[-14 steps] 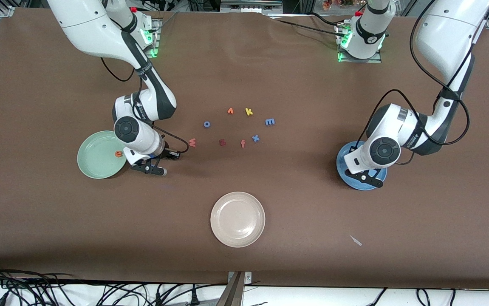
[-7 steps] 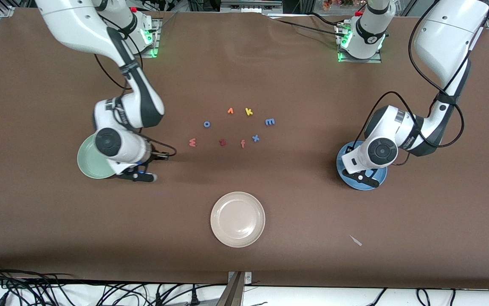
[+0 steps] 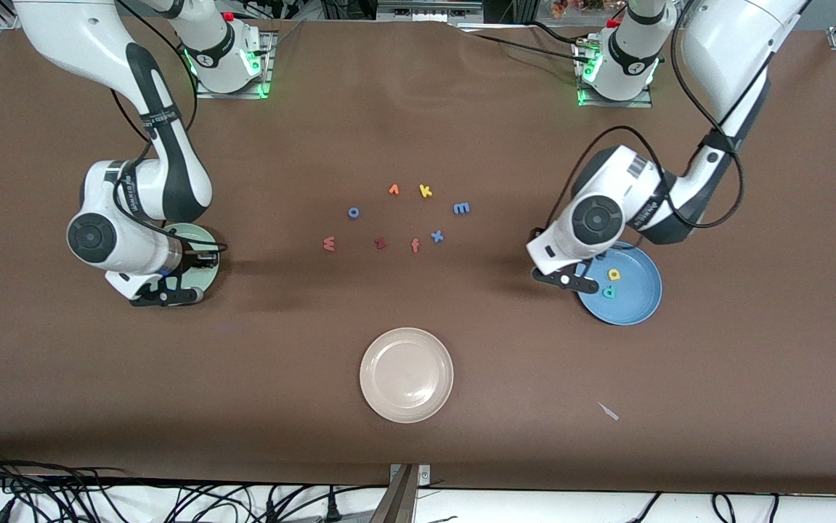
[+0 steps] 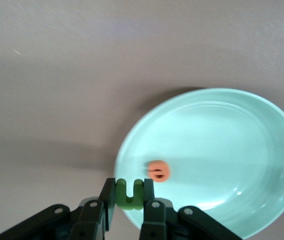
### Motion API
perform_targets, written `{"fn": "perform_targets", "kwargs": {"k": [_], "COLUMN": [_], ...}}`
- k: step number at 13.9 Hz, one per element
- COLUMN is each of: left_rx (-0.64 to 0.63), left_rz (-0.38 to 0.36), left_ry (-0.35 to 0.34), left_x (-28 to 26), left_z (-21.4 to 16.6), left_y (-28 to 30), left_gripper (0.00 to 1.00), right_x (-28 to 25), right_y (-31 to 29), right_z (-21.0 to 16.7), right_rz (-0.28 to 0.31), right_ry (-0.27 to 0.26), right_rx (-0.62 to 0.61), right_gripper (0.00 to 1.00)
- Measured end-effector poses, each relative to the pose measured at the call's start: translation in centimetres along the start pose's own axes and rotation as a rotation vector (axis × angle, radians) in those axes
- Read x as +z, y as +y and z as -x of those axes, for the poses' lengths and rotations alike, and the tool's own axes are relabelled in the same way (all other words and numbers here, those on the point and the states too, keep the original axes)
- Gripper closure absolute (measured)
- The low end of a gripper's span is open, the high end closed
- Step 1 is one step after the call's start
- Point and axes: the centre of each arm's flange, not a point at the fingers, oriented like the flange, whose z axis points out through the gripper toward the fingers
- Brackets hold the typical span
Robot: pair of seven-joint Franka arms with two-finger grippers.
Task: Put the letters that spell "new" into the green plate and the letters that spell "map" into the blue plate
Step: 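Drop the U on the green plate while the left gripper drops the yellow letter, then grasp the pink W with the right gripper while the left gripper grasps the blue E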
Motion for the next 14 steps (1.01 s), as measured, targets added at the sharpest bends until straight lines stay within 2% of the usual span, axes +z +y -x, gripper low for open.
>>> {"fn": "perform_targets", "kwargs": {"k": [3,4,6,7,8,11,12,14], "left_rx": [-0.199,-0.273,-0.443,-0.537,-0.623,-0.904,-1.014,-1.184], "left_rz": [-0.012,-0.02,-0.029,-0.027,-0.018,0.053,0.075,0.103], "left_ry": [-0.012,-0.015,-0.015,-0.014,-0.013,0.002,0.004,0.006], "left_x": [0.8,1.3,2.6,3.2,3.7,4.6,4.6,4.5], "left_z": [2.1,2.9,4.4,4.9,5.1,4.8,4.7,5.0], "left_y": [5.3,7.3,11.2,12.5,13.3,14.6,14.8,15.7], "left_gripper": [0.0,0.0,0.0,0.0,0.0,0.0,0.0,0.0], "right_x": [3.0,3.6,3.3,2.5,1.4,-1.9,-2.2,-2.1], "right_y": [2.2,2.5,2.7,2.6,2.3,-0.1,-2.1,-7.6], "right_z": [2.2,2.6,2.6,2.4,2.1,1.0,0.9,1.0], "right_rz": [0.022,0.026,0.025,0.018,0.008,-0.012,-0.014,-0.018], "right_ry": [0.064,0.068,0.065,0.048,0.026,0.01,0.014,0.016], "right_rx": [-0.055,-0.063,-0.07,-0.072,-0.076,-0.048,-0.03,0.007], "right_gripper": [0.74,0.69,0.5,0.43,0.3,0.05,0.0,0.0]}}
